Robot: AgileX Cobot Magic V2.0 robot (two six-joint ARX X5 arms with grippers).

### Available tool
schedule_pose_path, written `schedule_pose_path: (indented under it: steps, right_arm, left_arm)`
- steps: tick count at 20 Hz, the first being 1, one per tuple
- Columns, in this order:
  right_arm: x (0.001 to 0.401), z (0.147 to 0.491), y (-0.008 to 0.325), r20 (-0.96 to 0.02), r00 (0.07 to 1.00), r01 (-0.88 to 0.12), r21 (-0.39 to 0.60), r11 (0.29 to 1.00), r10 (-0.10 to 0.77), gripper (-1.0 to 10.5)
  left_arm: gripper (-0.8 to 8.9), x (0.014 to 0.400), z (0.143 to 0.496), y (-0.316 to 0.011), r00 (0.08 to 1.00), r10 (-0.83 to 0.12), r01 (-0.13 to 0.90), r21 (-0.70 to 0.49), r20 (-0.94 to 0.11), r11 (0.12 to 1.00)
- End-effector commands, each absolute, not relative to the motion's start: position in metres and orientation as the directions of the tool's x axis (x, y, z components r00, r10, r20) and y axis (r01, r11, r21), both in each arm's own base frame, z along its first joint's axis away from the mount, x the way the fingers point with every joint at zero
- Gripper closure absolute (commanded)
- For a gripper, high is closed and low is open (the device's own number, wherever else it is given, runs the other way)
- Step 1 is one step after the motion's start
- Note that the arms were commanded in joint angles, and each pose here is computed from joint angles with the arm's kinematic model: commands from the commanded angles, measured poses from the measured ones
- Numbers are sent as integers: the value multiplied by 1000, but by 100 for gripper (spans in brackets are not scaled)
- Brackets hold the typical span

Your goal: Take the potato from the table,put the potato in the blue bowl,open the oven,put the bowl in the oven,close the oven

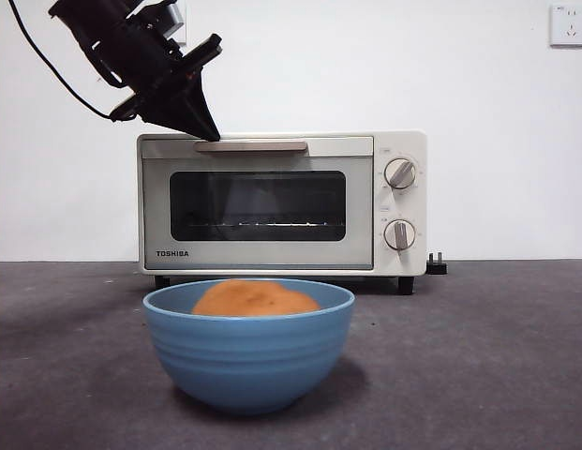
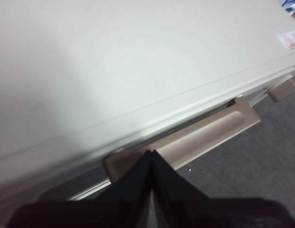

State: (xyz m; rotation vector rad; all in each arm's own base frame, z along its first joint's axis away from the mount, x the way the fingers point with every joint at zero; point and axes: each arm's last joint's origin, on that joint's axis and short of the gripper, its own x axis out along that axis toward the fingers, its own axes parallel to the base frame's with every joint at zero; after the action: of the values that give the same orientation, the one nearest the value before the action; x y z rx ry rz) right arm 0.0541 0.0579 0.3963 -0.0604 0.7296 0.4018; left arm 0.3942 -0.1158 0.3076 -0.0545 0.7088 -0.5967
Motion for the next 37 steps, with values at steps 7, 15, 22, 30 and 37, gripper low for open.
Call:
schedule_pose_path:
  steps: [7, 15, 22, 30, 37]
  right_arm:
    - [15, 401, 8, -500, 703, -356, 370, 858, 507, 959]
    - [-3, 392, -21, -478, 746, -297, 385, 874, 464, 959]
    - [-2, 392, -22, -472, 767, -287, 355, 890, 435, 959]
    - [-2, 392, -23, -463, 791, -264, 331, 906, 399, 959]
    - [-2, 393, -23, -460, 799, -264, 309, 914, 387, 959]
  left_arm:
    - [820, 389, 273, -122, 495, -439, 443, -217, -750, 870]
    - [820, 376, 267, -134, 400, -431, 456, -232, -809, 859]
    - [820, 367, 263, -144, 357, -381, 475, -185, -853, 860]
    - [820, 360, 235, -143, 328, -353, 455, -181, -876, 872]
    - [820, 347, 213, -140, 316, -344, 437, -186, -884, 880]
